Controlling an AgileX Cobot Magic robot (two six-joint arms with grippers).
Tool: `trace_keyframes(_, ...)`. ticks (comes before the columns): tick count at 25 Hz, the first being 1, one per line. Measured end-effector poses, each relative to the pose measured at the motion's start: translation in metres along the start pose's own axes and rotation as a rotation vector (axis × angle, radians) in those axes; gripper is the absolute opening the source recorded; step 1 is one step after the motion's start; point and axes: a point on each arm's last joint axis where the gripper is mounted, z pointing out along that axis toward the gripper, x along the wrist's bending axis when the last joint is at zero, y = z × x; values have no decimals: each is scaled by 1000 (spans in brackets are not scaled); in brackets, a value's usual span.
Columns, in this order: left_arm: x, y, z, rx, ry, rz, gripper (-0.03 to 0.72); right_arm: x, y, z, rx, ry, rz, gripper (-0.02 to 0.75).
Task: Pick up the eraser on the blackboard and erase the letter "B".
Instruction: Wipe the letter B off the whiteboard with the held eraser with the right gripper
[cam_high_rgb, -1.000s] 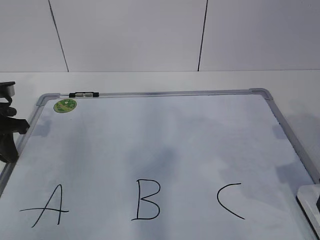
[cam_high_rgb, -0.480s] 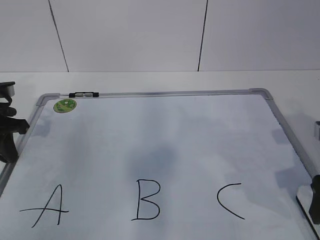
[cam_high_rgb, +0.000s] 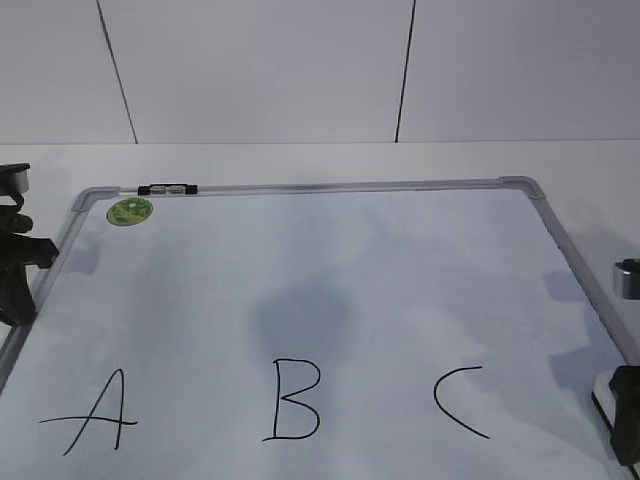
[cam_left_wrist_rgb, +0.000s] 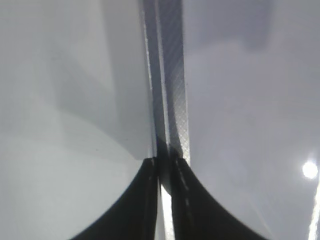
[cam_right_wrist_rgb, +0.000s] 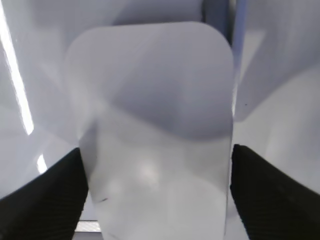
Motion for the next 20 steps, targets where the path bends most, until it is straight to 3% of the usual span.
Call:
trace_keyframes(8,0,0,0,0,-1,-1,43,0,1,1,-1,2,0,572)
trace_keyframes(20,0,0,0,0,-1,-1,43,0,1,1,1,2,-11,538)
